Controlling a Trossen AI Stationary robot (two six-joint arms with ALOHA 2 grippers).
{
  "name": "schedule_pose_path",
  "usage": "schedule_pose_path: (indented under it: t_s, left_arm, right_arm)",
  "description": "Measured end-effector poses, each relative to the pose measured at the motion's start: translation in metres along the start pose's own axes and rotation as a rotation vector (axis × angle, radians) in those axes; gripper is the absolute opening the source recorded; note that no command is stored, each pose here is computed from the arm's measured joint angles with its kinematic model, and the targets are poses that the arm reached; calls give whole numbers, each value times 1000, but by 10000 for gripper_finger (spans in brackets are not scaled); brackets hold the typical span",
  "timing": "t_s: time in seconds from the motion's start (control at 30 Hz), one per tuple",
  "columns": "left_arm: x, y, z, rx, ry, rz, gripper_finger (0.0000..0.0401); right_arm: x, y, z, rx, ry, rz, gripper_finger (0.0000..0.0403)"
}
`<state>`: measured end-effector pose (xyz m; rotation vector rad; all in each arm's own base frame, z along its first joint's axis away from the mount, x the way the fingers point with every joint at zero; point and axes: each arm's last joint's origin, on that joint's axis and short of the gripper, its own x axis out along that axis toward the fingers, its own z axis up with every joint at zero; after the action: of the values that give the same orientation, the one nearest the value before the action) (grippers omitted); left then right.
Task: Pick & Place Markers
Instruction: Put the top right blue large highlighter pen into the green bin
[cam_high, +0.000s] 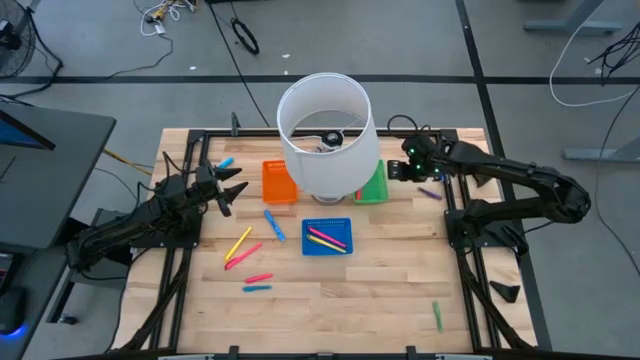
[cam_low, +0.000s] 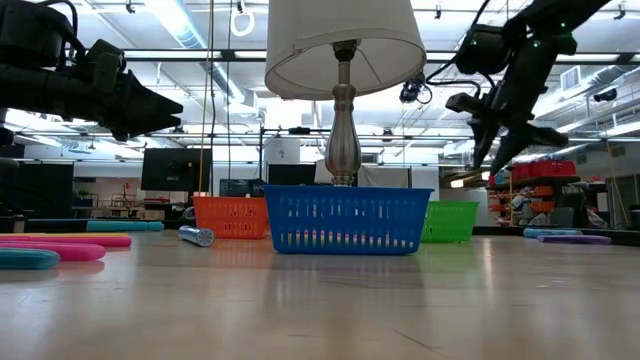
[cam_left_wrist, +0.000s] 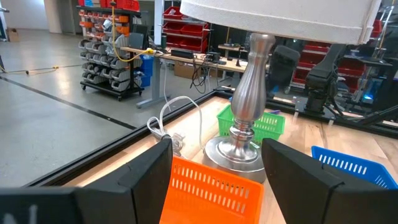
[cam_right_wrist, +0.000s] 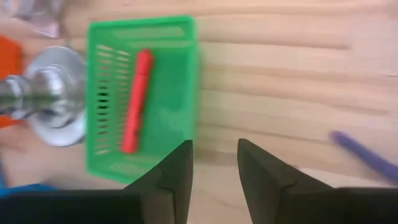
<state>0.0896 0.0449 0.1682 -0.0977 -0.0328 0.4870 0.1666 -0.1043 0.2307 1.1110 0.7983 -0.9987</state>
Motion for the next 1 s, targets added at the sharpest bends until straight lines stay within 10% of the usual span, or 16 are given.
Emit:
schedule_pose_path:
  t_s: [0.37, 1.0]
  left_arm:
    - [0, 0, 0, 0, 0, 0, 252]
    - [0, 0, 0, 0, 0, 0, 252]
  right_arm:
    - [-15, -4, 0, -45, 27, -329, 126]
    - [-7, -8, 9, 18, 58, -350, 126]
